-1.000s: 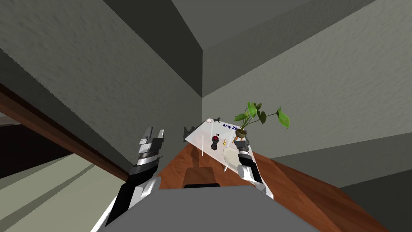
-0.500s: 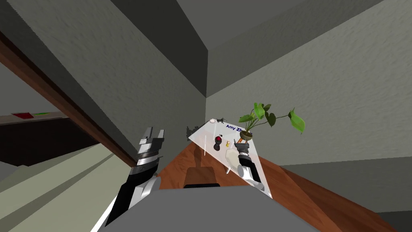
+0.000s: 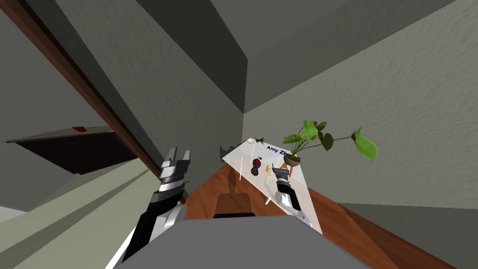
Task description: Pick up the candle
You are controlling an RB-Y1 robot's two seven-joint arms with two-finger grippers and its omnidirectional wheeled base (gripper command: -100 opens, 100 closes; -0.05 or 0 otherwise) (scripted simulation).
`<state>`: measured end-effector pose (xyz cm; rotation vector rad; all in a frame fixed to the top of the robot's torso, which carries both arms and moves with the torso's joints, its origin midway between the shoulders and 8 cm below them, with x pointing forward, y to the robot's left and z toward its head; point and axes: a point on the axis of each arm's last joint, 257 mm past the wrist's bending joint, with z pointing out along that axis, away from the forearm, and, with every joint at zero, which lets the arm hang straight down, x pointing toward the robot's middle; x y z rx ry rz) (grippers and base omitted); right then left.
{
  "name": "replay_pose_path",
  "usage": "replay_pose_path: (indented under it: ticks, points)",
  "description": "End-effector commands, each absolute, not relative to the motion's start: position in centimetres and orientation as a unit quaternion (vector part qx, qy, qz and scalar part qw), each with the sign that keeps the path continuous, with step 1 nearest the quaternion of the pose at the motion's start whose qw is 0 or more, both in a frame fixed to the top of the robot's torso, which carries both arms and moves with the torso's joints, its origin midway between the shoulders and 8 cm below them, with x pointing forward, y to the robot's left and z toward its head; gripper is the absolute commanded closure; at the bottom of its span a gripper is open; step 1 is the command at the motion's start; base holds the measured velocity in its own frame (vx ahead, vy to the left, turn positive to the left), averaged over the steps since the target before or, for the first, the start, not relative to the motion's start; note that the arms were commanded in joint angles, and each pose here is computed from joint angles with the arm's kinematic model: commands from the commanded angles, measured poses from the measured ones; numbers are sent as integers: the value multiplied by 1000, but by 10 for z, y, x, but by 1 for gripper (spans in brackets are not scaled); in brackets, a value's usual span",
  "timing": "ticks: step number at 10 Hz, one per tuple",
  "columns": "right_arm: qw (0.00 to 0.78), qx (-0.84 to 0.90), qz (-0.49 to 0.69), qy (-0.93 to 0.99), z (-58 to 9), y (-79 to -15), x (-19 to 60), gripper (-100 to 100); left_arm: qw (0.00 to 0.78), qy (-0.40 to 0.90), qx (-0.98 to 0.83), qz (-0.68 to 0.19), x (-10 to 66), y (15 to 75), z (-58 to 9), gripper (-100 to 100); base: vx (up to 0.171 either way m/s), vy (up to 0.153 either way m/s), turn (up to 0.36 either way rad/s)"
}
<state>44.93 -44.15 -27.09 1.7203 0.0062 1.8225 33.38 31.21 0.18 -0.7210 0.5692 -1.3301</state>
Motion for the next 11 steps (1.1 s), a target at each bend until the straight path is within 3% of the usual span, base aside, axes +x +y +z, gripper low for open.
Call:
replay_pose_path:
  ticks: [1, 11]
  points:
    - [297, 664, 686, -19, -288, -449, 446, -100, 691, 255, -323, -595, 334, 312, 2, 0, -11, -11, 94]
    - [222, 701, 658, -162, -357, -491, 433, -100, 691, 255, -323, -595, 334, 312, 2, 0, -7, -7, 106]
